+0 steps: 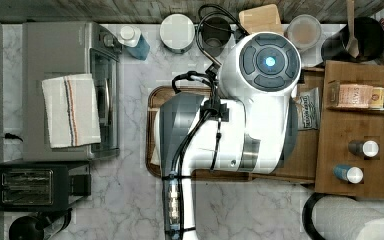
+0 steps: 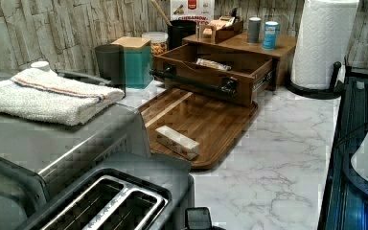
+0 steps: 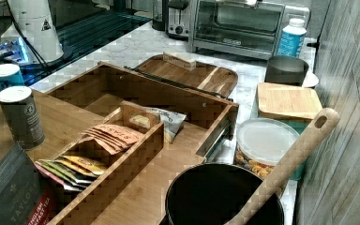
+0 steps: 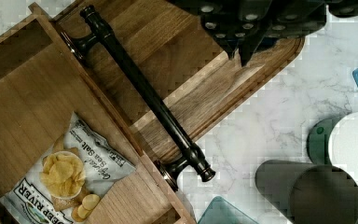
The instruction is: Close the drawer.
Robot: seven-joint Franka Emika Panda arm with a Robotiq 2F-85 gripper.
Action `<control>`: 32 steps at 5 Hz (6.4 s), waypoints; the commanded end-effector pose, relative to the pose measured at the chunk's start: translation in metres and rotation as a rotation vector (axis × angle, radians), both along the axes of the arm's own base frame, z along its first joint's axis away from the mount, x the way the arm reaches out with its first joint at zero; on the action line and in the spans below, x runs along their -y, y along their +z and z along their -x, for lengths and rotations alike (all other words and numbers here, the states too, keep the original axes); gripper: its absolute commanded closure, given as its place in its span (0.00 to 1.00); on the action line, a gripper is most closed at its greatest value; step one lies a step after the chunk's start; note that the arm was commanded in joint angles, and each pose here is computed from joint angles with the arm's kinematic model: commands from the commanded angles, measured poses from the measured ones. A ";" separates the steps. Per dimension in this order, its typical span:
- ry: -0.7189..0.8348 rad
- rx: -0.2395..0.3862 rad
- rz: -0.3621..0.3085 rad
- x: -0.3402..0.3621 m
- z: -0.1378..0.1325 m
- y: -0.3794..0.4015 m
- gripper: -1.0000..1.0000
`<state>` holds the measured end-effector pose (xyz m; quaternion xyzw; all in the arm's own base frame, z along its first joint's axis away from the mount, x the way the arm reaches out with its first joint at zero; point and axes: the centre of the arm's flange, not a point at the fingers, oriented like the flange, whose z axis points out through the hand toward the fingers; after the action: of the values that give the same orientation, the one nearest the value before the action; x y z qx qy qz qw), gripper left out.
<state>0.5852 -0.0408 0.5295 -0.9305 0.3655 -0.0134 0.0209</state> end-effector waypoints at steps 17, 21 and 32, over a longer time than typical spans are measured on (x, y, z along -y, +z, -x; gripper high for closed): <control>0.615 -0.051 -0.037 0.068 0.010 -0.257 1.00; 0.628 0.100 0.041 0.285 0.023 -0.180 1.00; 0.445 -0.087 0.266 0.410 0.081 -0.187 1.00</control>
<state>0.5721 -0.2737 0.2588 -0.9989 -0.0031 0.0430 -0.0169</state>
